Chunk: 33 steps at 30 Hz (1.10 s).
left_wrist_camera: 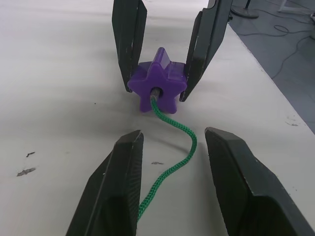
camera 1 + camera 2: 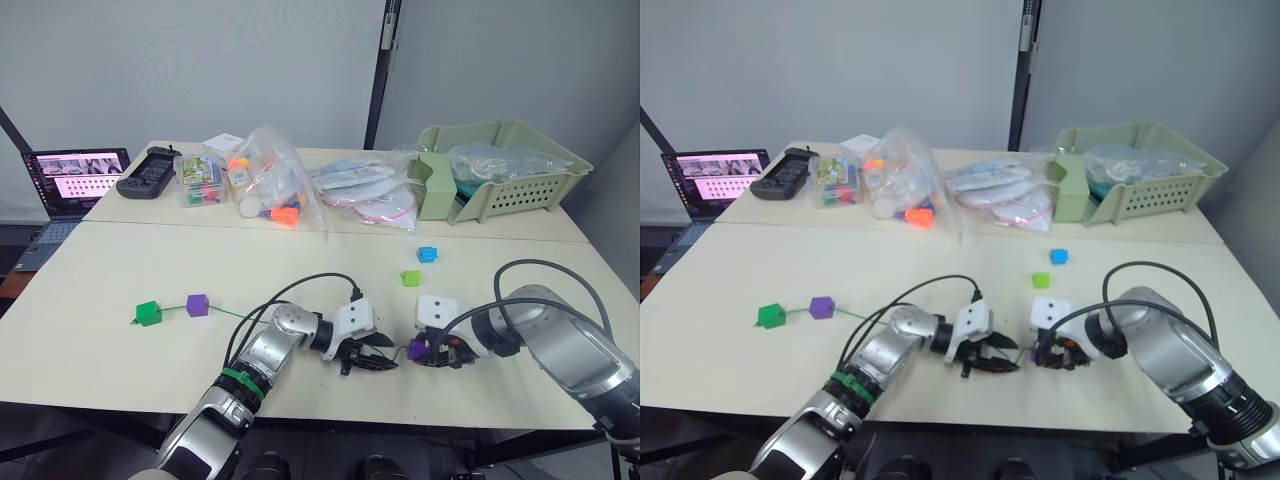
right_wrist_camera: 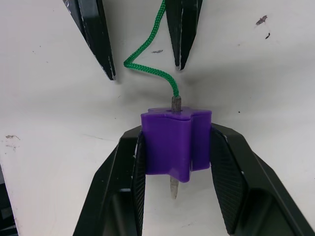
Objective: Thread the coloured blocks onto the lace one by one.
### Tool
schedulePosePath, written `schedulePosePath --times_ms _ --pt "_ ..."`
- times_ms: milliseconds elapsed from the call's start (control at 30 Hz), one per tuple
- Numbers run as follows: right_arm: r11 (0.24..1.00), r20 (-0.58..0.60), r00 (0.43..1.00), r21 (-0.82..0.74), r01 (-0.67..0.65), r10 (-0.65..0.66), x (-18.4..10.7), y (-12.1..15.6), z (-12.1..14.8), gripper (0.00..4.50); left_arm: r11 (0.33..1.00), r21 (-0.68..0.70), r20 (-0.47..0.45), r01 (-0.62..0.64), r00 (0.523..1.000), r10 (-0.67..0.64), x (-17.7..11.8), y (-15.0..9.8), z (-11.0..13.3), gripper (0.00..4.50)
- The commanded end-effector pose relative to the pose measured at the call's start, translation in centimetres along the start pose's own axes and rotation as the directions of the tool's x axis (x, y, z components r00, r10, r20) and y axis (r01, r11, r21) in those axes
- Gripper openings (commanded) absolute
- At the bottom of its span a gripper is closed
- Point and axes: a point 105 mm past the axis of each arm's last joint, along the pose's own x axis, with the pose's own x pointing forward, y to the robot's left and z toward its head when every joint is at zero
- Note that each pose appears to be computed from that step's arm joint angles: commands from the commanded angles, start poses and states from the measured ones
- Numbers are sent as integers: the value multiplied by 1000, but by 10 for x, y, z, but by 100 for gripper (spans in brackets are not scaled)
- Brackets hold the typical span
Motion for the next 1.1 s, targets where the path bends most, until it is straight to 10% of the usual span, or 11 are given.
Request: schedulePosePath --times_ms 33,133,933,1100 --pt "1000 5 1000 -14 14 -14 -2 0 3 134 999 38 17 9 1000 -9 4 -1 10 92" --pt "1000 1 1000 -15 11 -11 -2 0 2 134 999 43 22 16 1000 -17 8 -2 13 1" --pt "1000 -3 1000 -12 6 -6 2 4 1 134 999 44 42 -24 999 22 17 14 23 0" --pt "1000 1 1000 -10 10 -10 3 4 1 134 997 52 71 -52 996 49 5 18 29 150"
